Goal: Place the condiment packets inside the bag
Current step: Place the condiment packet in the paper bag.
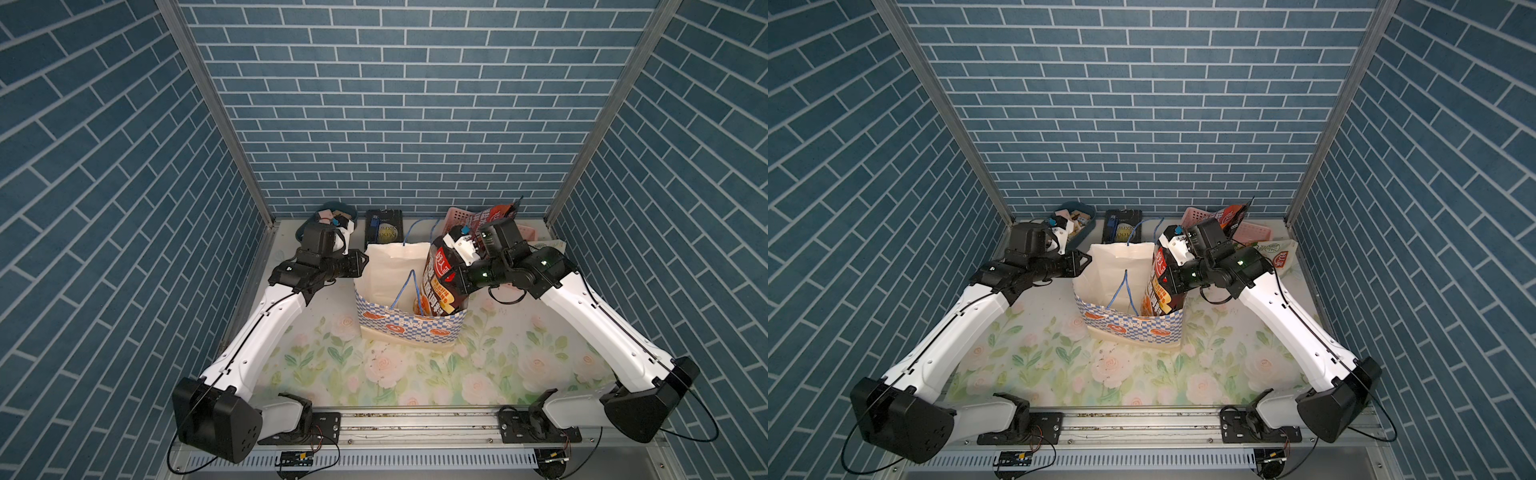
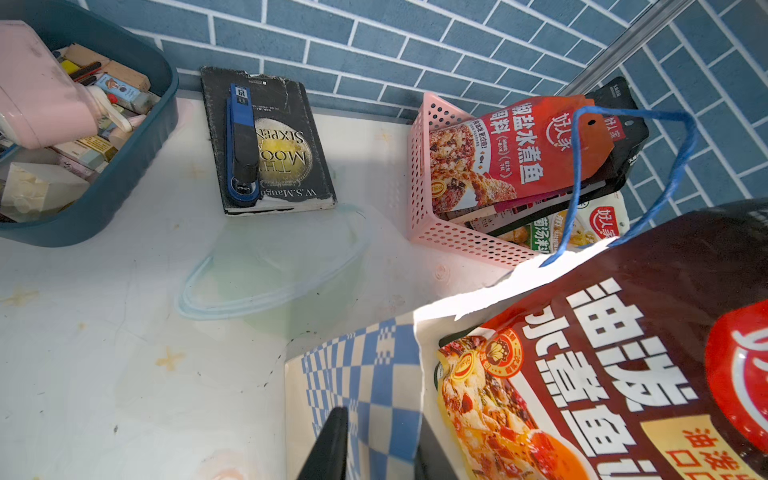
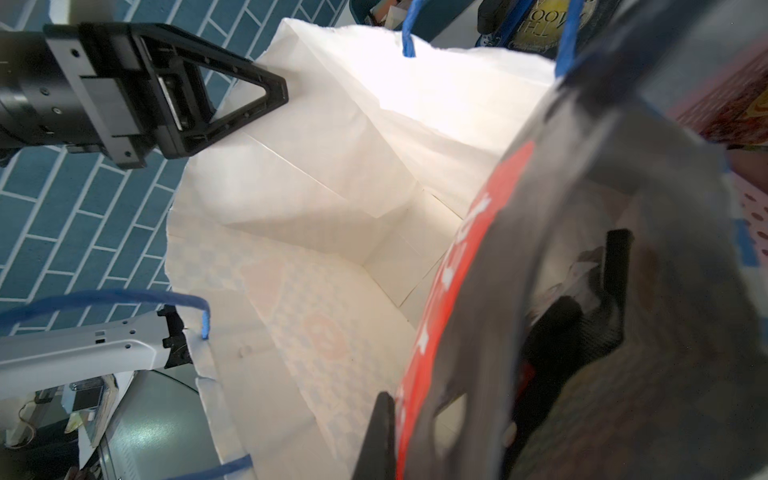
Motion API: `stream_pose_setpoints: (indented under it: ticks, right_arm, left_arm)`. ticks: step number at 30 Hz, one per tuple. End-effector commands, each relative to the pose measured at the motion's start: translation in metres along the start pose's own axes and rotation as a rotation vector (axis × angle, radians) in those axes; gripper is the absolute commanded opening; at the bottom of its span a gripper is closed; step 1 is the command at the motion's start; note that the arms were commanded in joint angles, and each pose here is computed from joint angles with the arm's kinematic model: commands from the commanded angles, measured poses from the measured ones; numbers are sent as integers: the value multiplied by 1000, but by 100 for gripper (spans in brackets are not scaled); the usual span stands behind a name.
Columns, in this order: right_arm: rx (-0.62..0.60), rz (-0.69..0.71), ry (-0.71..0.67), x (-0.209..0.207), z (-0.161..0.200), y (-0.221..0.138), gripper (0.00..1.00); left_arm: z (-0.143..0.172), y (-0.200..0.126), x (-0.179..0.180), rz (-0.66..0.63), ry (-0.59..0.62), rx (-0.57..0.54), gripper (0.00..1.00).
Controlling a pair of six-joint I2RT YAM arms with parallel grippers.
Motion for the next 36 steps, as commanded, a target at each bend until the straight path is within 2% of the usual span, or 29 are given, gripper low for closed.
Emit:
stream_pose_setpoints:
  ticks: [1, 10, 15, 18, 21, 24, 28, 31, 33, 36]
  right_arm:
    - [-65, 35, 14, 8, -15, -10, 0]
    - [80, 195, 174, 12, 3, 12, 0]
    - [88, 335, 210, -2, 14, 16, 0]
    - [59, 344, 224, -2, 13, 16, 8]
    - [8, 341, 229, 2, 7, 8, 30]
    - [-49, 286, 220, 10, 0, -2, 45]
    - [-150, 227, 206, 22, -11, -23, 50]
    - [-258, 268, 238, 20, -20, -48, 57]
    - [-300, 336, 312, -3, -22, -67, 58]
    - [-355, 469, 444, -62, -13, -100, 60]
  left_arm:
    - [-3, -10, -7, 32, 4, -29, 28]
    - [17, -25, -15, 89, -23, -67, 27]
    - [31, -21, -11, 78, -30, -38, 27]
    - [31, -23, -11, 76, -27, -34, 27]
    - [27, -27, -12, 62, -11, -45, 29]
    - [23, -31, -12, 38, 3, -57, 35]
    - [17, -29, -12, 29, 11, -63, 40]
    - [10, -25, -11, 5, 21, -54, 41]
    - [4, -22, -10, -13, 36, -49, 42]
    - [-4, -16, -9, -26, 55, -36, 42]
Point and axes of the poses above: each gripper's point midway between its finger pads, its own y axis out along the fingers, its own x axis along the line the jaws close on, z = x × y, the point moved 8 cm from there along -y, back along the fingers, and after that the axes turned 4 degrees about y, right-handed, at the moved point
